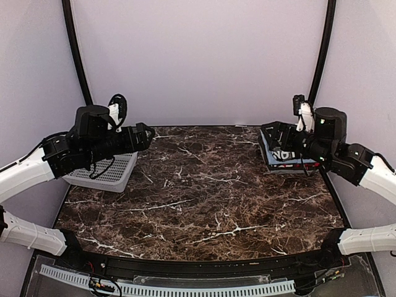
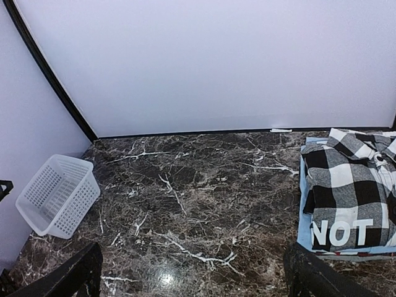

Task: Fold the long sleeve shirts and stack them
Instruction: Reset both arms

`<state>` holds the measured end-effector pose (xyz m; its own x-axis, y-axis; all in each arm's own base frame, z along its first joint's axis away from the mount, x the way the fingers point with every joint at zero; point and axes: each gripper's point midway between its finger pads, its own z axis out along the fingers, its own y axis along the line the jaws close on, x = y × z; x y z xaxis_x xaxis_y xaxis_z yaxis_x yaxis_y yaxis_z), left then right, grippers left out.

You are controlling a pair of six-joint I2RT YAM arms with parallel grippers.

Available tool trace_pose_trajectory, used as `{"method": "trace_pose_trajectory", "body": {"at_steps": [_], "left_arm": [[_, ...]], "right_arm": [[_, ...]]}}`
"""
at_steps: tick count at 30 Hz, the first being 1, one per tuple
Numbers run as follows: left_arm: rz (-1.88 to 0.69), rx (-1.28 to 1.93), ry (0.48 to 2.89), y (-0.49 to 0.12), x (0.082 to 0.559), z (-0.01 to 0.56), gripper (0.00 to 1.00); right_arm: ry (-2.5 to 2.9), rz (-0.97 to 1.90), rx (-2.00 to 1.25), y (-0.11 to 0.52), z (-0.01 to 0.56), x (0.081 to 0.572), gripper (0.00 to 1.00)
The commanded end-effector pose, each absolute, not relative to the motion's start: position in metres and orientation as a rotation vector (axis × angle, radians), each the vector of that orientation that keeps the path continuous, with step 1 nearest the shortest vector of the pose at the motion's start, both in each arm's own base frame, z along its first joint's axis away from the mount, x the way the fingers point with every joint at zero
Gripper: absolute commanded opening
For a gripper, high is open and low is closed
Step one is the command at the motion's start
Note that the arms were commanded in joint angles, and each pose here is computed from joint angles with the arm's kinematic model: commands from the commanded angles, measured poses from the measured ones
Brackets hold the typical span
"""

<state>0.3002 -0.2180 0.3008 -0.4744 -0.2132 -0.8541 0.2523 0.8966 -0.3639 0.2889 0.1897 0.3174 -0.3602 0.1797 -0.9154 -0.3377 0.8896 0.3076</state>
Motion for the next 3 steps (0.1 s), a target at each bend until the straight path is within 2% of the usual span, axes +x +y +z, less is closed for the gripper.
{"method": "trace_pose_trajectory", "body": {"at_steps": [1, 3], "left_arm": [[-0.554, 0.023, 1.952, -0.2136, 0.2993, 0.3094, 0.99], [-0.560, 0.022, 1.949, -0.2146, 0.2996, 0.3093, 0.99]], "right_arm": [[1.821, 0.559, -0.091, 0.1875, 0.3278, 0.2876, 0.99], [1.815, 0.565, -0.088, 0.1869, 0.3285, 0.2867, 0.99]]}}
